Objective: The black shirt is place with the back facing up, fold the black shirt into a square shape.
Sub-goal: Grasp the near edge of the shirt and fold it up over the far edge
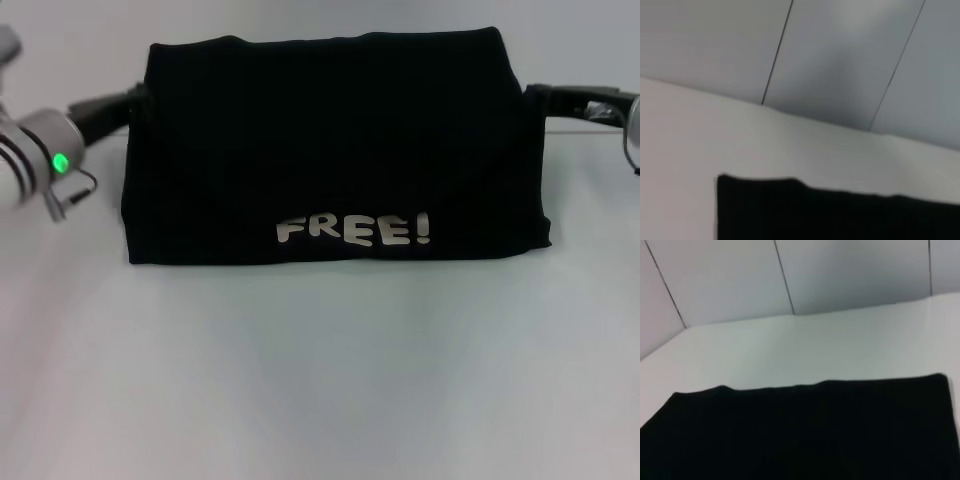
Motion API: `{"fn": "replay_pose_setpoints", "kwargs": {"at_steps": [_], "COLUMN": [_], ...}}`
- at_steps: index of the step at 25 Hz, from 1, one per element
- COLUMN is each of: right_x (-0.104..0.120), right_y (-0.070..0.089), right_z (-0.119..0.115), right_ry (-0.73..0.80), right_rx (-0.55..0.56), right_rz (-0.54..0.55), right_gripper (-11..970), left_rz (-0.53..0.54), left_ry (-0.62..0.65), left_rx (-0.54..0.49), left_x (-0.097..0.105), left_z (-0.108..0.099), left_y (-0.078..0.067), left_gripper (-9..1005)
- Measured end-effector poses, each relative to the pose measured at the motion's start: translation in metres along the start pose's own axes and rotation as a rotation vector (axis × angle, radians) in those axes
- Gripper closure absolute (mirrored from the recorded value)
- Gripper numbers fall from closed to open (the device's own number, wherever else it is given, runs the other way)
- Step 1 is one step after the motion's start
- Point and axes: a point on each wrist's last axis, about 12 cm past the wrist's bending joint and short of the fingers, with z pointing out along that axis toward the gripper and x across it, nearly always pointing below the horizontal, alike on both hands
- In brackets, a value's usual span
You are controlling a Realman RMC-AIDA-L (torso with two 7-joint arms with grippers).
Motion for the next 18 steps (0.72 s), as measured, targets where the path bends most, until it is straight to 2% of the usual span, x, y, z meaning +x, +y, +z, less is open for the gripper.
{"fn": "replay_pose_setpoints", "kwargs": {"at_steps": [3, 8, 14, 18], "right_x": [0.007, 0.012, 0.013, 0.011], "right_y": [0.006, 0.008, 0.007, 0.005], "right_z": [0.004, 0.005, 0.003, 0.0], "right_ry": [0.008, 0.01, 0.013, 0.005], "right_rx": [0.001, 0.002, -0.007, -0.02], "right_rz": [0.015, 0.027, 0.025, 0.017], "right_gripper": [770, 756, 643, 556], "left_rz": [0.045, 0.081, 0.062, -0.015], "left_ry": [0.021, 0.03, 0.024, 0.004], "left_rx": [-0.02, -0.018, -0.037, -0.04], "left_x": [0.016, 0.024, 0.021, 0.014], "left_z": [0.004, 0.006, 0.003, -0.003], "left_y": [-0.011, -0.018, -0.01, 0.002], "left_gripper": [951, 859, 749, 587]}}
